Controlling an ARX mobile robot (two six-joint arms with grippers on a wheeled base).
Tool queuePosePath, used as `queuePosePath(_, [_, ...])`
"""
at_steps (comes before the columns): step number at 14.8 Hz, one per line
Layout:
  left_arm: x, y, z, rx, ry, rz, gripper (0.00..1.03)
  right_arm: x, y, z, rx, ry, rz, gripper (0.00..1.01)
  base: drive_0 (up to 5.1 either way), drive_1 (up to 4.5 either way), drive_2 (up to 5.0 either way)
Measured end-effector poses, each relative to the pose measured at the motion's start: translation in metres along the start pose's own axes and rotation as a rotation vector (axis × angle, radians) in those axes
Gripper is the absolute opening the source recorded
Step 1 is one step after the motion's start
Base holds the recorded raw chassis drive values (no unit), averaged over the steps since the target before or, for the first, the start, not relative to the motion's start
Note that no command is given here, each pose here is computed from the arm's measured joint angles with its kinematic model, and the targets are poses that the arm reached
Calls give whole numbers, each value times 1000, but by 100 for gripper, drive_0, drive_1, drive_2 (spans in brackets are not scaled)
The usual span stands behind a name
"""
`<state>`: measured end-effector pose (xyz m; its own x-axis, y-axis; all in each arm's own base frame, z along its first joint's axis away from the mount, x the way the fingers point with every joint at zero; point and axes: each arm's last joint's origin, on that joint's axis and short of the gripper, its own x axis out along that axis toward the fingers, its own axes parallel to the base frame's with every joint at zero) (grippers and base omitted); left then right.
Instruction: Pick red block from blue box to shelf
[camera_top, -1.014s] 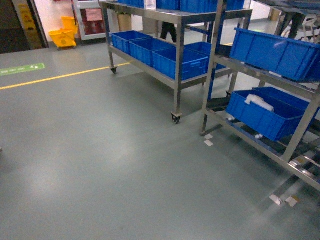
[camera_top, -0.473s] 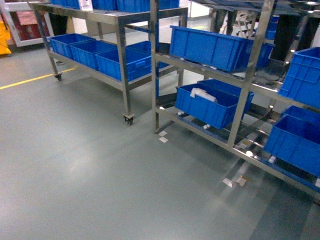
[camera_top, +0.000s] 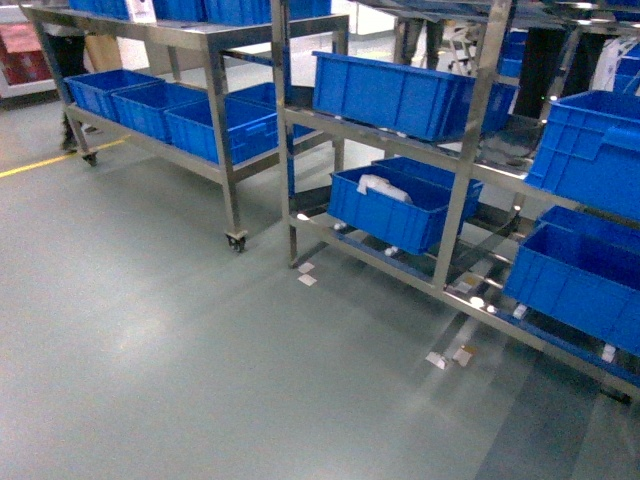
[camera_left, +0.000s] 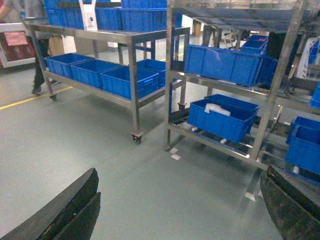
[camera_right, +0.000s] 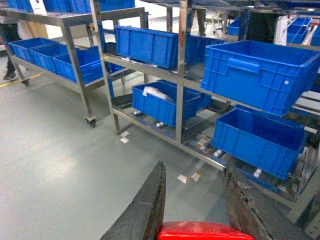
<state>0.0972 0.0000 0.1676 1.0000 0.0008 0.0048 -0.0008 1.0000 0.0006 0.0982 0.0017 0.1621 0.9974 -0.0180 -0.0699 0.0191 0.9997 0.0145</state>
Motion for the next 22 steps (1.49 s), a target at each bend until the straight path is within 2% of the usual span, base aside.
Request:
queuePosePath(7, [0, 0, 0, 0, 2, 0, 98, 0, 0, 0, 0, 0, 0, 28, -161, -161, -161])
queuePosePath(22, [0, 0, 0, 0, 0, 0, 98, 0, 0, 0, 0, 0, -1, 28, -172, 247, -592])
